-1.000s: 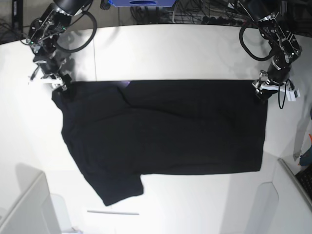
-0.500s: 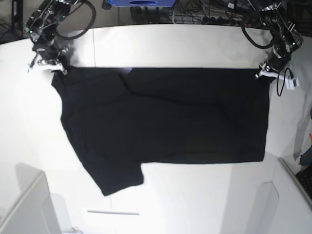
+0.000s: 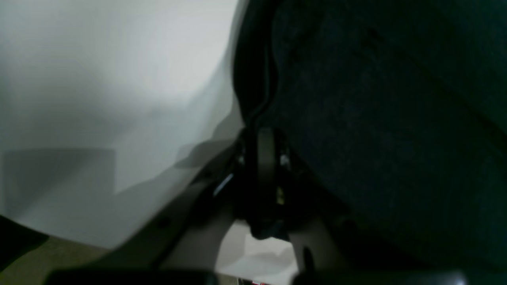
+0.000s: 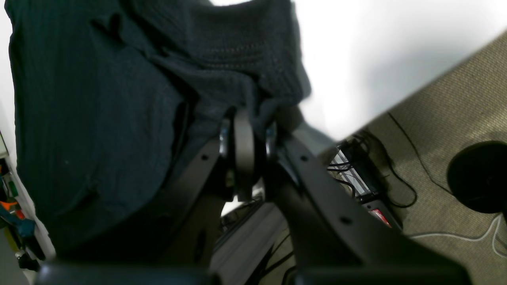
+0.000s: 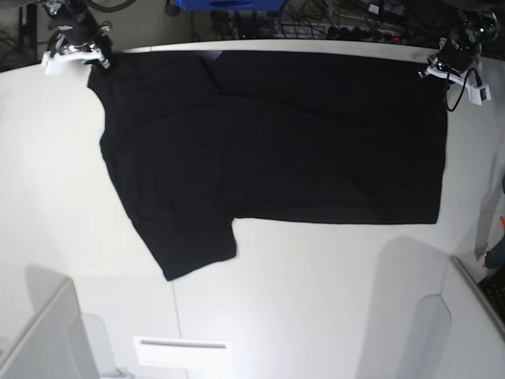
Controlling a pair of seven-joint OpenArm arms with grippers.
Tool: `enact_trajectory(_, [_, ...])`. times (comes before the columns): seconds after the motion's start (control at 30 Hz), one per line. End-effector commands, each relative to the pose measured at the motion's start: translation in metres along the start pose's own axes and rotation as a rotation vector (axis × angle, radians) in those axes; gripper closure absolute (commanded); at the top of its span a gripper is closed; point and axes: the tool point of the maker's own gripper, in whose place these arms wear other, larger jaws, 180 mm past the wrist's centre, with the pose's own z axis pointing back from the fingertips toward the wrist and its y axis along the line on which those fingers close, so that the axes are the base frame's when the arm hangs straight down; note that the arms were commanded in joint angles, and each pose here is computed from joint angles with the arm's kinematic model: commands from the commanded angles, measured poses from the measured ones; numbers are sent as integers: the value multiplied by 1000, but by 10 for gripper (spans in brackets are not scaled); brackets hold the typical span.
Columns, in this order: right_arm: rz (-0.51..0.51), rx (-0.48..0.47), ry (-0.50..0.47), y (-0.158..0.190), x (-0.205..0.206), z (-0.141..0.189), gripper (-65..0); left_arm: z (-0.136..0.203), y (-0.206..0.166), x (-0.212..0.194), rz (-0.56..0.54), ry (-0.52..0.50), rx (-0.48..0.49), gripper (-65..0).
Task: Fold the T-shirt properly
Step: 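Lift the shoulders and drag the shirt toward the robot with both grippers, then grasp the hem corners of the shirt with both grippers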
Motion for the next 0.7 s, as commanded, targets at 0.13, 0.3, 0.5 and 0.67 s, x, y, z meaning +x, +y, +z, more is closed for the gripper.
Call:
enact_trajectory(0.13, [12,-23,9,-5,0,4,0,3,10,-14,-17,66,42,0])
enact_trajectory(0.3, [31,-18,-5,-1,5,7,0,8,12,-16,-28,70,48,0])
enact_trajectory(0.5, [116,-1,-79,19,27,24,-321,33,13,11,-33,-41,79,-365])
enact_trajectory(0.67, [157,-13,-209,27,61,45,-314,67,11,70,-68,-234,123,-515])
